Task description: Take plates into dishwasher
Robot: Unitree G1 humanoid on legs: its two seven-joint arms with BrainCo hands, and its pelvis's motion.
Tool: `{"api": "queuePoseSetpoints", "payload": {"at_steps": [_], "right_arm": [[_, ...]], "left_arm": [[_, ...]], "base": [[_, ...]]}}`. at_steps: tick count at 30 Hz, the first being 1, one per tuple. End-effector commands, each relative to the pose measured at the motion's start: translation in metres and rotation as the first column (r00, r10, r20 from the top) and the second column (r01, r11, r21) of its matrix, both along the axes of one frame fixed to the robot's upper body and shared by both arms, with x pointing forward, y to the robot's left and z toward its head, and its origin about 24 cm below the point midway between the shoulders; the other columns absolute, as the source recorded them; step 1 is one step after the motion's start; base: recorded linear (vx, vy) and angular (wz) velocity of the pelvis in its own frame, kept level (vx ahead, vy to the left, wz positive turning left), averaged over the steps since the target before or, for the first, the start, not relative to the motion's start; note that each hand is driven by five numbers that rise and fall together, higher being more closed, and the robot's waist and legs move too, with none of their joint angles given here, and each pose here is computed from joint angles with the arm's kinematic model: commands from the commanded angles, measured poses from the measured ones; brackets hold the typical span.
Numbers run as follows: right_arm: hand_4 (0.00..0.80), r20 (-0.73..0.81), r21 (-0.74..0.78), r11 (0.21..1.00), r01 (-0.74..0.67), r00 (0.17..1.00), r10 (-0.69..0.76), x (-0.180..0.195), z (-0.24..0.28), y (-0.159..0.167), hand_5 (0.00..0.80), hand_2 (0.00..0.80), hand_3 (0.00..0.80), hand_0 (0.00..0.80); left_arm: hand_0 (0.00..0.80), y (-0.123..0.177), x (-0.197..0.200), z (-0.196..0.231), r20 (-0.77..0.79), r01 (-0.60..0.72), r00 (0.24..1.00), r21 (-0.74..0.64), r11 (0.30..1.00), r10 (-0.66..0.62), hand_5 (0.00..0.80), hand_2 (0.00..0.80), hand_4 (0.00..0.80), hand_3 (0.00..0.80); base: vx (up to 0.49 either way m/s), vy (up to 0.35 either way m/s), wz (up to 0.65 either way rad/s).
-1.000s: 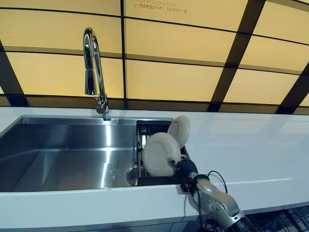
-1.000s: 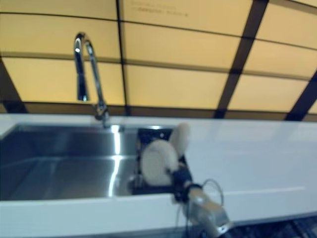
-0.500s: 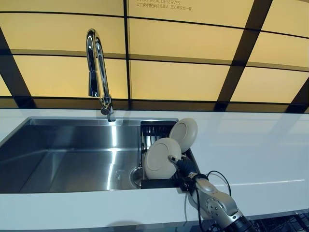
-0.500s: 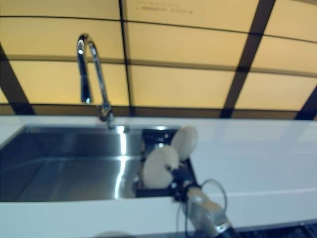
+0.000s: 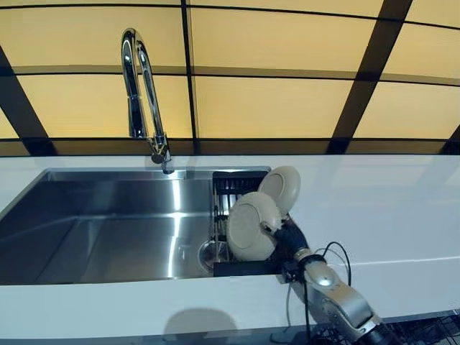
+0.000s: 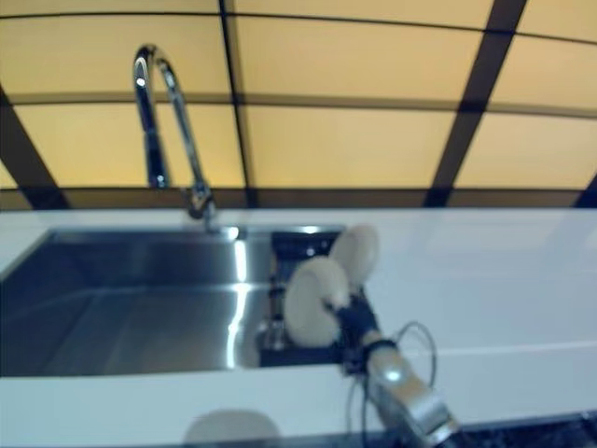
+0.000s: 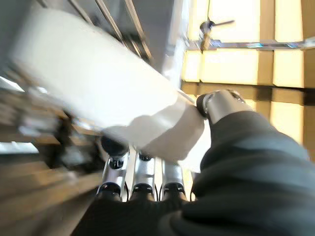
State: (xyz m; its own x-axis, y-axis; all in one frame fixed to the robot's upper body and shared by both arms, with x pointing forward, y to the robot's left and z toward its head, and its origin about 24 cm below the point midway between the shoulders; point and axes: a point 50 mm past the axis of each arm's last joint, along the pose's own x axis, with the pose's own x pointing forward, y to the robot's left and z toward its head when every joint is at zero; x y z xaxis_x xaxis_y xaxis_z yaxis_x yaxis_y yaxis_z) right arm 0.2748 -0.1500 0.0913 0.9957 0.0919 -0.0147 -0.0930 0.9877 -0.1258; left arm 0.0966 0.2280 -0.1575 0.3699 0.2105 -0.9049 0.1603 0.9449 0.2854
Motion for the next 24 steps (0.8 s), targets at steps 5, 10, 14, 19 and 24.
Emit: {"api": "queuePoseSetpoints", "payload": {"at_steps": [5,10,14,19,24], "right_arm": [[0.800,0.414,0.051,0.999,0.019,0.910,-0.038,-0.001,0.090,-0.020,0.800,0.800,0.800,0.800],[0.800,0.511,0.064,0.996,0.067,0.855,-0.091,-0.006,0.113,-0.032,0.800,0.800,0.800,0.800],[0.800,0.559,0.091,0.991,0.093,0.819,-0.129,-0.010,0.122,-0.037,0.800,0.800,0.800,0.800],[0.800,0.617,0.139,0.982,0.131,0.764,-0.189,-0.013,0.135,-0.046,0.800,0.800,0.800,0.800],[0.800,0.668,0.174,0.964,0.200,0.696,-0.265,-0.017,0.152,-0.059,0.800,0.800,0.800,0.800]], "left_arm": [[0.000,0.014,0.015,0.007,0.065,0.022,0.998,0.028,0.999,-0.024,0.000,0.000,0.000,0.000],[0.000,0.017,0.008,0.005,0.052,0.027,0.998,0.029,0.999,-0.028,0.000,0.000,0.000,0.000],[0.000,0.017,0.004,0.004,0.044,0.034,0.998,0.027,0.999,-0.036,0.000,0.000,0.000,0.000],[0.000,0.017,-0.001,0.003,0.035,0.043,0.998,0.026,0.999,-0.044,0.000,0.000,0.000,0.000],[0.000,0.019,-0.003,0.003,0.024,0.055,0.998,0.033,0.998,-0.056,0.000,0.000,0.000,0.000]], "base": [[0.006,-0.001,-0.01],[0.033,-0.002,-0.02],[0.000,0.000,0.00],[0.022,0.003,0.00],[0.000,0.000,0.00]]}}
